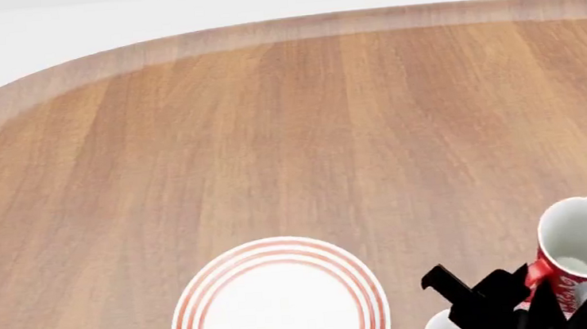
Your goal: Put the red mug on the left plate.
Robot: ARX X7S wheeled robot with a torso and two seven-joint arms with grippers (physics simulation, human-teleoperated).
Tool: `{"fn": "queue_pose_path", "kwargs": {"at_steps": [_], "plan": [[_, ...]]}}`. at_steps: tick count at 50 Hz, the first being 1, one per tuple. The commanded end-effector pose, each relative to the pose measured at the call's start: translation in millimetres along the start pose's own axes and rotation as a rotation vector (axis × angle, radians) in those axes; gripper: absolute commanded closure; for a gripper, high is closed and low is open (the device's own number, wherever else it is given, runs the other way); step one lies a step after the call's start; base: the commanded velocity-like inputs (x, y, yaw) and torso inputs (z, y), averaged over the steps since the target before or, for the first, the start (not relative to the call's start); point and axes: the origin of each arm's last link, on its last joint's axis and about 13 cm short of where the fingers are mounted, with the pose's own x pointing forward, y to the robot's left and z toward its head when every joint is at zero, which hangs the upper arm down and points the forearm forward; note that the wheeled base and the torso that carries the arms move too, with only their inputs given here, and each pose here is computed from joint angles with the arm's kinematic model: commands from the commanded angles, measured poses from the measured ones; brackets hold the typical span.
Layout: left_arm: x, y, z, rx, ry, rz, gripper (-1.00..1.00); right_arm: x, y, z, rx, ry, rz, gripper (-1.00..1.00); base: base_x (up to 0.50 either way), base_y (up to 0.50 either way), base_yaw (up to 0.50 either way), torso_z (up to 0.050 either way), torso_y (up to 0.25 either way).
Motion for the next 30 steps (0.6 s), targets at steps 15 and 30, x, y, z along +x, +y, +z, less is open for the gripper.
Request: {"fn": "queue_pose_path", "kwargs": {"at_steps": [15, 30], "plan": [[-1, 0.1, 1, 0.003, -0.005, 0.006, -1.0, -50, 24.9, -38, -0.161, 0.048, 0.463, 1.0, 0.0, 0.0, 0.0, 0.0, 0.0], [0, 1.0, 1, 0.005, -0.009, 0.009, -1.0, -52, 39.2, -64, -0.213, 0.114, 0.646, 1.0, 0.0, 0.0, 0.0, 0.0, 0.001]]}}
